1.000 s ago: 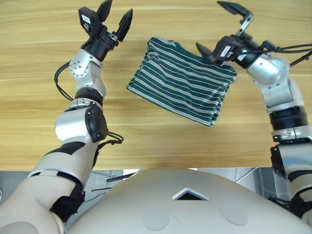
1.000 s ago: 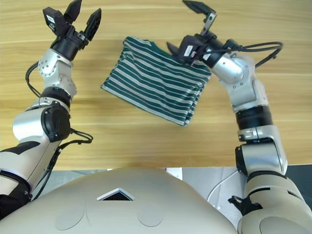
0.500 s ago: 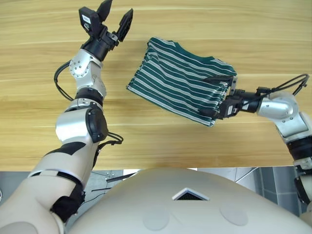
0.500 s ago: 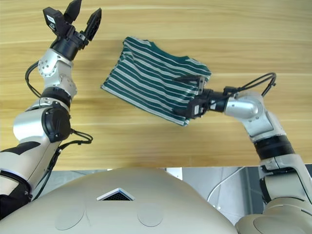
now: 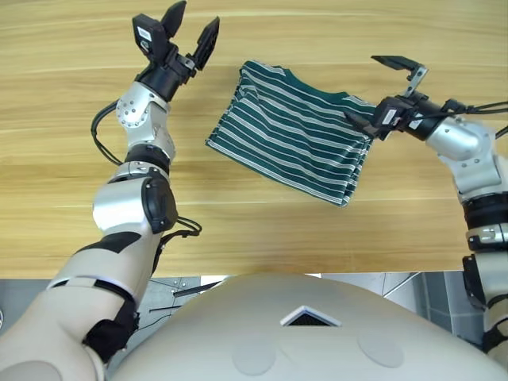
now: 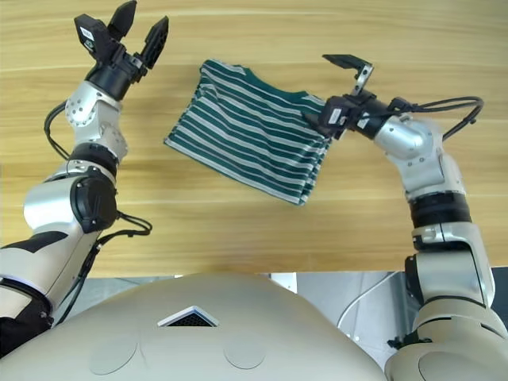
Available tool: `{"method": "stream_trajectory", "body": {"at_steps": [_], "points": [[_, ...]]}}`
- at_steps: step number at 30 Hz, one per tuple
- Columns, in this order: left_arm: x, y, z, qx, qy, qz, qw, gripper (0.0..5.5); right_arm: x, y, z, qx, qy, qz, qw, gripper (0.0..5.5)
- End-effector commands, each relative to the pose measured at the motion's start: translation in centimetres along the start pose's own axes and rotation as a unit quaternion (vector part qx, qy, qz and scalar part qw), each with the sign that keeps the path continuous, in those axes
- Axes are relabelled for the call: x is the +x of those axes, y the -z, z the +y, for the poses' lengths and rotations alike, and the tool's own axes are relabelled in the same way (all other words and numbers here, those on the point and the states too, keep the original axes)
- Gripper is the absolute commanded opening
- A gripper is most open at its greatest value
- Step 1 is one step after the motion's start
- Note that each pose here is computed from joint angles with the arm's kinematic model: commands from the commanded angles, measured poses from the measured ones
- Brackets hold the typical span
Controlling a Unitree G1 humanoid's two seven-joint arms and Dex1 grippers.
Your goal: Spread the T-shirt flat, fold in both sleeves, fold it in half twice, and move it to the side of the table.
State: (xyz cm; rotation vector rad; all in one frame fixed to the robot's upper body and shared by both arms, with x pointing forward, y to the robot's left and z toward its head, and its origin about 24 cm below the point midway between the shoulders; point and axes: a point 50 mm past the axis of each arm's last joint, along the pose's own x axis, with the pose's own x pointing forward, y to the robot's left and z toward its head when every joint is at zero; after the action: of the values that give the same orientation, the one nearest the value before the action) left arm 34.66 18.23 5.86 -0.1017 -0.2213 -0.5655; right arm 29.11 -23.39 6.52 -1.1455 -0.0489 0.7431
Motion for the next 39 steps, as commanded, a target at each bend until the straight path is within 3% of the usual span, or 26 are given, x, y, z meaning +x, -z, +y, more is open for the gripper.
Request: {"method": "stream_trajectory", "body": {"at_steps": [1, 7, 11, 15, 18, 23, 31, 36, 39], "points": [[-0.1, 0.2, -0.1, 0.001, 0.002, 0.005, 1.0, 3.84, 0.5, 1.0, 0.7, -0.015, -0.019, 0.026, 0.999, 5.38], [-0.2, 0.3, -0.1, 0.002, 0.001, 0.007, 1.0, 3.84, -0.7, 1.2, 3.4, -0.024, -0.112, 0.013, 0.993, 5.38], [-0.3, 0.3, -0.1, 0.004, 0.002, 0.007, 1.0, 3.84, -3.0, -2.0, 4.9, -0.01, -0.174, -0.096, 0.98, 5.38], [-0.4, 0.3, -0.1, 0.006, 0.002, 0.007, 1.0, 3.84, -5.0, -5.4, 3.7, -0.002, -0.166, -0.186, 0.968, 5.38], [-0.3, 0.3, -0.1, 0.006, 0.003, 0.007, 1.0, 3.84, -6.0, -6.3, 3.1, 0.003, -0.156, -0.211, 0.965, 5.38], [-0.2, 0.3, -0.3, 0.007, 0.005, 0.007, 1.0, 3.84, -4.5, -6.4, 1.3, 0.001, -0.102, -0.201, 0.974, 5.38], [0.1, 0.1, -0.4, 0.007, 0.009, -0.002, 1.0, 3.84, 2.9, -8.2, 3.6, -0.015, -0.142, -0.2, 0.969, 5.38], [0.3, 0.2, -0.7, 0.004, 0.012, -0.002, 1.0, 3.84, 4.6, -6.9, 5.2, 0.072, -0.202, -0.205, 0.955, 5.38], [0.3, 0.1, -0.6, 0.004, 0.011, -0.003, 1.0, 3.84, 5.8, -5.2, 5.4, 0.108, -0.176, -0.162, 0.965, 5.38]]}}
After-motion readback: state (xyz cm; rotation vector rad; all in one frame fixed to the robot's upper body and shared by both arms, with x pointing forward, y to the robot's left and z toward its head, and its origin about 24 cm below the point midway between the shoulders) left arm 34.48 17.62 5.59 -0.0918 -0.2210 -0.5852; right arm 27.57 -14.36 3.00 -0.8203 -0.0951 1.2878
